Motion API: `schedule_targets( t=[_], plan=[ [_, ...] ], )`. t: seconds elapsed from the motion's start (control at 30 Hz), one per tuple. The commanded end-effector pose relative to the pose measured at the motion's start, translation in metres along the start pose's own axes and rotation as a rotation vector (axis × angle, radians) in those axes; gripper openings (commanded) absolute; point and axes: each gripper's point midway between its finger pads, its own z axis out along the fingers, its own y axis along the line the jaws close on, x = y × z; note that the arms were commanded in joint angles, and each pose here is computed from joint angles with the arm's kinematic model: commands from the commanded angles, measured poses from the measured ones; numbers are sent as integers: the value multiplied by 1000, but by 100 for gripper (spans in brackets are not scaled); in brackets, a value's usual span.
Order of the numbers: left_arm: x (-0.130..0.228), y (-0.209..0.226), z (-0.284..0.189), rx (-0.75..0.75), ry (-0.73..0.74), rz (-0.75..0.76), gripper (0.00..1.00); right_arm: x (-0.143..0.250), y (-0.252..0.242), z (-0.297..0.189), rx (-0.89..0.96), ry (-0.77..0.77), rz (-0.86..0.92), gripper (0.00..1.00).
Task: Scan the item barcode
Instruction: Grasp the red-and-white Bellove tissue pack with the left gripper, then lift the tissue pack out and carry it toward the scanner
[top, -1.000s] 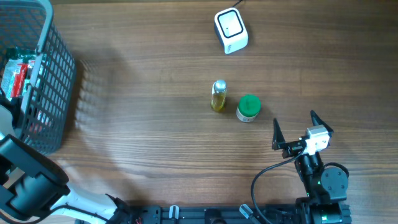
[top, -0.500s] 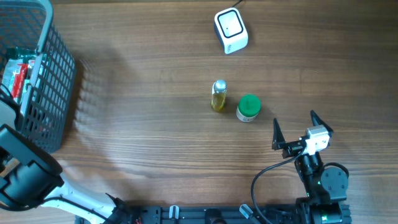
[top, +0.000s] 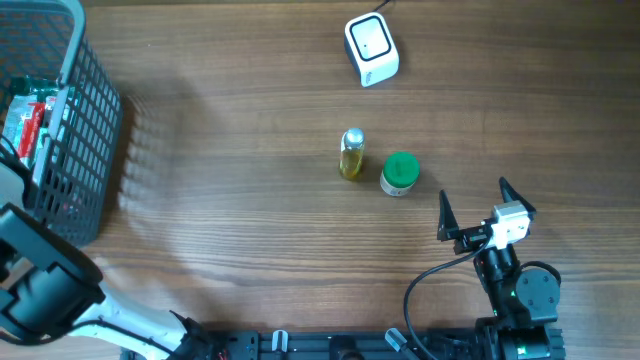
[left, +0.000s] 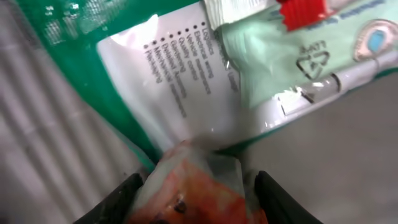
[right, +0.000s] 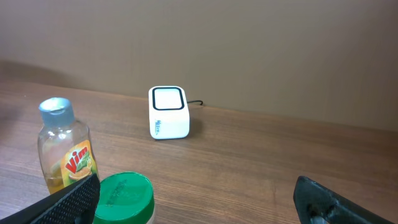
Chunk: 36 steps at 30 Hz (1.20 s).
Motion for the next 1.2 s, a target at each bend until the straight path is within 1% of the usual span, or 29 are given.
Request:
schedule_targets(
  t=[0.0, 0.13, 0.23, 0.4, 0.53, 0.63, 0.7, 0.77, 0.93, 1.1, 1.17],
  plan=[
    [-21, -5, -47, 40, -119, -2, 45, -1, 1, 0, -7, -4, -6, 100],
    [-32, -6, -77, 68, -200, -7, 45, -1, 1, 0, -7, -4, -6, 100],
    [-44, -9, -112, 101, -289, -16, 43, -1, 1, 0, -7, -4, -6, 100],
    [-67, -20, -199, 217, -488, -16, 41, -1, 1, 0, -7, -4, -6, 100],
    [-67, -33, -263, 347, -624, 3, 42, -1, 1, 0, -7, -4, -6, 100],
    [-57, -41, -294, 431, -668, -13, 42, -1, 1, 0, -7, -4, -6, 100],
    [-46, -51, -308, 477, -674, 8, 41, -1, 1, 0, -7, -4, -6, 100],
    [-29, -71, -316, 522, -660, 48, 41, -1, 1, 0, -7, -4, -6, 100],
    [24, -127, -310, 585, -533, 208, 41, -1, 1, 0, -7, -4, -6, 100],
    [108, -187, -292, 615, -352, 448, 43, -1, 1, 0, -7, -4, -6, 100],
    [134, -205, -287, 613, -318, 527, 43, -1, 1, 0, -7, -4, -6, 100]
  ],
)
